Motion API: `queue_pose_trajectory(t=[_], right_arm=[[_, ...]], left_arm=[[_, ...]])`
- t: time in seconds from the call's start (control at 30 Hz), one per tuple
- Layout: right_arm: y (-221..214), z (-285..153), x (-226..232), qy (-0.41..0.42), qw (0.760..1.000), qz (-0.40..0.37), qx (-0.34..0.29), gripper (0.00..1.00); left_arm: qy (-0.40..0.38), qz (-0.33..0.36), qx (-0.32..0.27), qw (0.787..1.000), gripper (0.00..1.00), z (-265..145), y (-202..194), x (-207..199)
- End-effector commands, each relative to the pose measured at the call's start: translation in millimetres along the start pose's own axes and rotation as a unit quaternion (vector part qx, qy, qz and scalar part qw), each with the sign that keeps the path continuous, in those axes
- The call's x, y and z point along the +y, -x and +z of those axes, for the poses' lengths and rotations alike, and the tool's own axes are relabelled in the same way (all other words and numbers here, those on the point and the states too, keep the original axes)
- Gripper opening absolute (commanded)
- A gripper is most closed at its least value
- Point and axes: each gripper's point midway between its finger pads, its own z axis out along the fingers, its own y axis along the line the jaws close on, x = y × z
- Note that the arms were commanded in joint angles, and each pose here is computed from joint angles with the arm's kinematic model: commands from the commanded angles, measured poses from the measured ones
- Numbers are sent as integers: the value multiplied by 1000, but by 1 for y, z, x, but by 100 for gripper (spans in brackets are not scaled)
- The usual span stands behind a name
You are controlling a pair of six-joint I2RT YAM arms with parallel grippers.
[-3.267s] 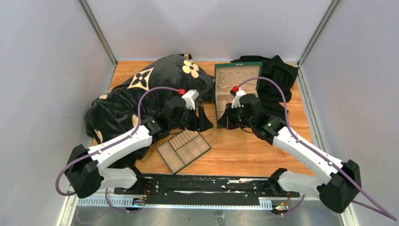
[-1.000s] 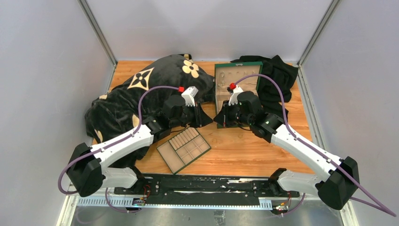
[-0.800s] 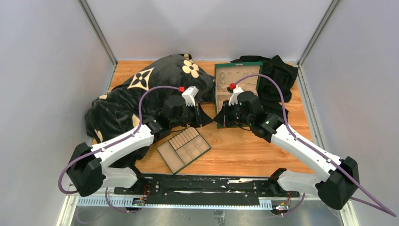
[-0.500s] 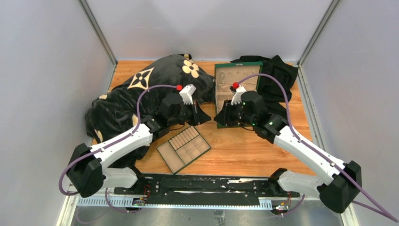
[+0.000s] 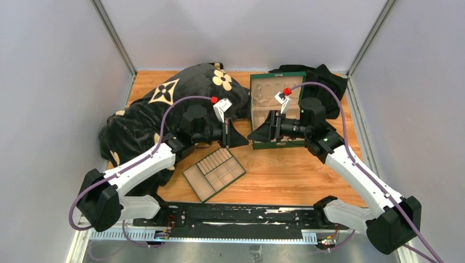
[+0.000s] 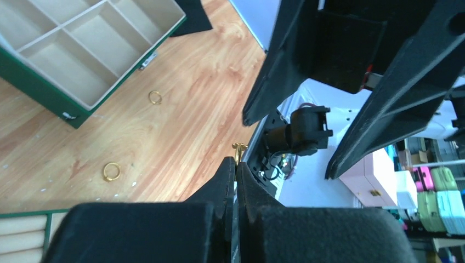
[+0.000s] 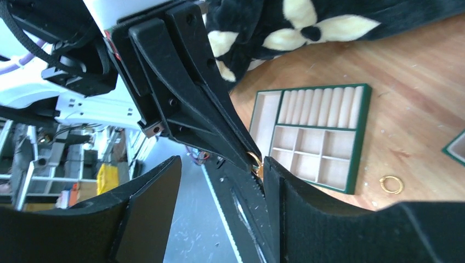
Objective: Organize the mixed jewelry
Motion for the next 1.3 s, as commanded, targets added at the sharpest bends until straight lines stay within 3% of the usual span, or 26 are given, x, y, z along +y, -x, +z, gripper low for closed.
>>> queue_pose_trajectory(t=[0.0, 0.17, 0.4, 0.77, 1.13, 1.27], right_arm=[[-2, -4, 18, 57, 998, 8, 2, 63], [-6, -8, 29, 93, 996, 13, 1, 66], [-13, -11, 36, 123, 992, 32, -2, 63], [-18, -10, 21, 105, 993, 46, -17, 38], [-17, -8, 19, 112, 992, 54, -17, 21], [-18, -8, 17, 106, 993, 54, -18, 4]], left_arm=[[-70, 48, -4, 996, 0, -7, 16, -32], [-102, 47, -8, 994, 0, -15, 20, -41], [-125, 47, 1, 991, 0, -20, 20, -47], [-135, 45, 4, 990, 0, -23, 18, -52], [-135, 38, 9, 990, 0, -21, 17, -51], [-131, 32, 11, 991, 0, -19, 16, -47]])
